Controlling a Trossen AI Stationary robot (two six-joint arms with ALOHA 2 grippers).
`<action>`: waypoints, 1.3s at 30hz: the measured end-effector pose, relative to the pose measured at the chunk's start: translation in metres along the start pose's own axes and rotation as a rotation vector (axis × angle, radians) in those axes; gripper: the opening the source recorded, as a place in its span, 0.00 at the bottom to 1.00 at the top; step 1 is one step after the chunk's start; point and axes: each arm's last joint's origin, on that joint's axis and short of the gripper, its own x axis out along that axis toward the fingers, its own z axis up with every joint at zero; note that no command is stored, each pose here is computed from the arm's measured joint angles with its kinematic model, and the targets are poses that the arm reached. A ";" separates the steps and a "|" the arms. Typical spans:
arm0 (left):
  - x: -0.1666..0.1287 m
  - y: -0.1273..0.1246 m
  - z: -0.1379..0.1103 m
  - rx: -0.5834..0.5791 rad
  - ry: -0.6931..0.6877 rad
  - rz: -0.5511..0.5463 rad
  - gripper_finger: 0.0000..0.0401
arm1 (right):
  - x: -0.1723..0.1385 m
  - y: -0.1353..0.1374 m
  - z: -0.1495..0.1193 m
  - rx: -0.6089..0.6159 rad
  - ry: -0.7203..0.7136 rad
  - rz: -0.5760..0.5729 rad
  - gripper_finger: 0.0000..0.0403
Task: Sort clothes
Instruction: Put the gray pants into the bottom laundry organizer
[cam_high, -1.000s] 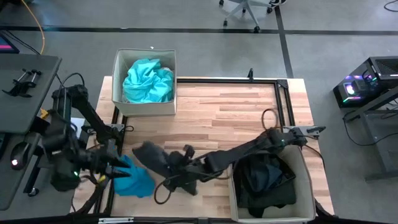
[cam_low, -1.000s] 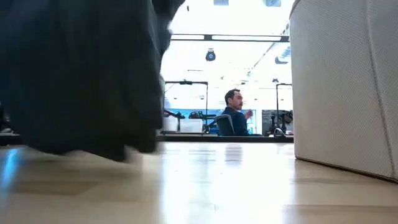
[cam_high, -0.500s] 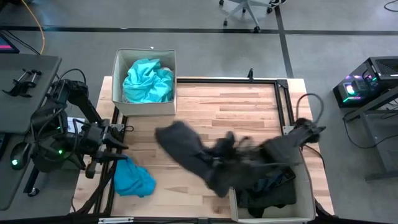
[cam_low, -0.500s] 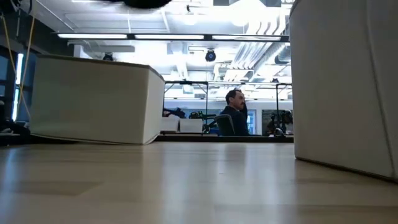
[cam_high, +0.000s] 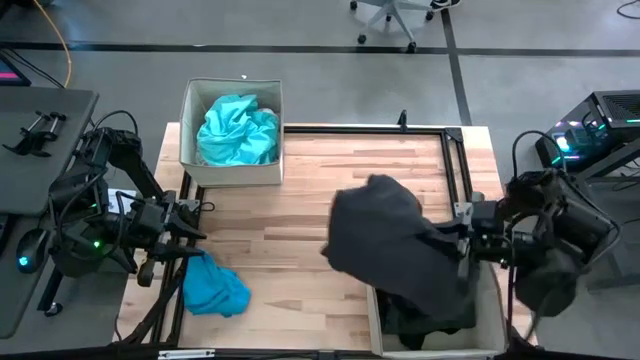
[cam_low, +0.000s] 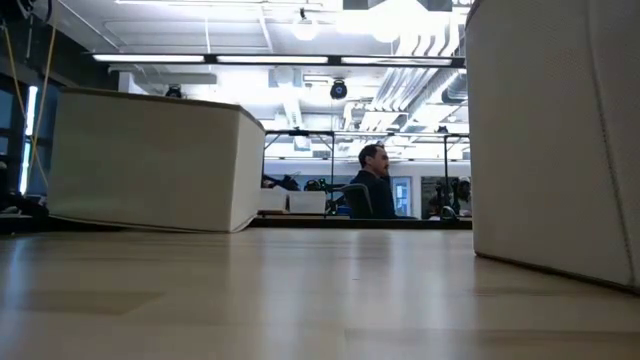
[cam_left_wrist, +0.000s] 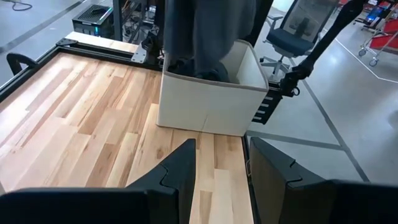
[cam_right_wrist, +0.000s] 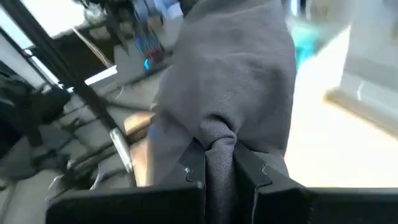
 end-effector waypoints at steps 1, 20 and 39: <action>0.000 0.000 0.000 0.000 0.000 0.000 0.26 | 0.001 0.002 -0.005 0.040 0.049 0.020 0.04; 0.000 0.001 0.002 0.000 -0.067 0.051 0.26 | 0.058 -0.038 -0.165 0.184 0.958 -0.506 0.04; 0.008 0.011 0.012 -0.034 -0.259 0.256 0.26 | 0.106 -0.057 -0.206 0.215 1.116 -0.572 0.30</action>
